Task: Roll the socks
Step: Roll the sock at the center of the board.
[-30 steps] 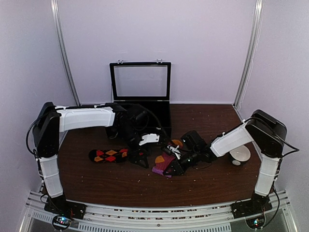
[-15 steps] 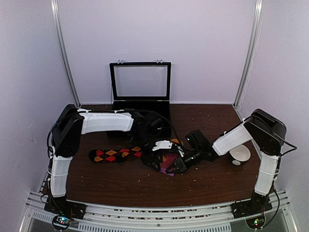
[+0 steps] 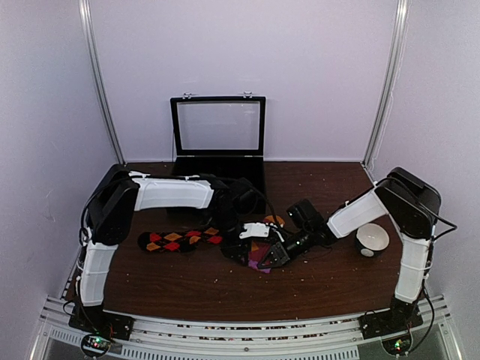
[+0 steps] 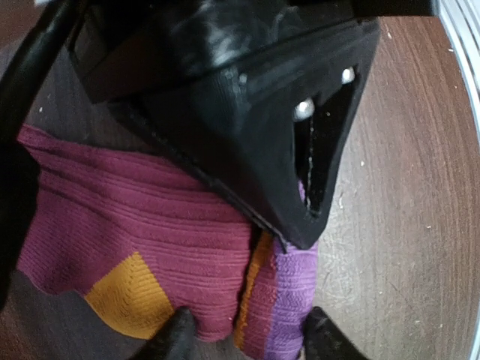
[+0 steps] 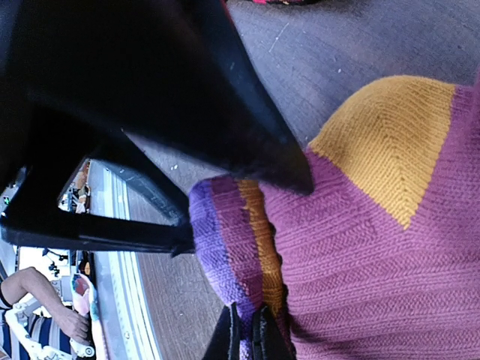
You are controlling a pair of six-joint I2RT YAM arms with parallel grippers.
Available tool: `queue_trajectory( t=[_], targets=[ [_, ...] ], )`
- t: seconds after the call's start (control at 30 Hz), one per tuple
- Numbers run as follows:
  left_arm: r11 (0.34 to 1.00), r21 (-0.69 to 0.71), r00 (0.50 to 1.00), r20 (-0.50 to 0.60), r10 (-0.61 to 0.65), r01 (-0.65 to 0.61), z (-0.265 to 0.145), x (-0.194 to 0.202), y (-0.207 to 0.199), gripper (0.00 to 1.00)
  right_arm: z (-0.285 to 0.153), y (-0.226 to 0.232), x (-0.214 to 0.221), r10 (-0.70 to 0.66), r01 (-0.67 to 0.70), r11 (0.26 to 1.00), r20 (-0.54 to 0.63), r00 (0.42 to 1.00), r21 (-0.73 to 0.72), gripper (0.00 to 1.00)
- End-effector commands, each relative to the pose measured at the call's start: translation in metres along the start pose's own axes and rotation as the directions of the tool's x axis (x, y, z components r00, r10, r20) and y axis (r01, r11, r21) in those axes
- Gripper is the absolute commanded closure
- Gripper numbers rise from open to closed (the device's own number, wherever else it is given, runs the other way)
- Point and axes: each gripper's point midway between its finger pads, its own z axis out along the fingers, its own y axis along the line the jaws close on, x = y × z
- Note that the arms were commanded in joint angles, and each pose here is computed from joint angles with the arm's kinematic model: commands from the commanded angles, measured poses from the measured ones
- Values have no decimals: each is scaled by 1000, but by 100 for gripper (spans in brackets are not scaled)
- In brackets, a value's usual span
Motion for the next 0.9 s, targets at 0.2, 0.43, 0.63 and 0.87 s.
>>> queue_trajectory(
  t=[0.2,0.43,0.63,0.87],
  targets=[
    [999,21,999,1,41,-41,11,-10,4,70,-1,-64,70,251,-212,942,-126,960,262,100],
    [994,98,998,-44,51,-47,21,-5,-13,63,0,-62,67,252,-217,943,-117,961,252,100],
    [990,139,996,-74,45,-34,23,3,-23,52,1,-59,61,255,-227,944,-95,962,238,100],
    [986,165,998,-63,13,-3,27,-1,-24,52,-1,-59,59,251,-224,944,-87,964,240,100]
  ],
)
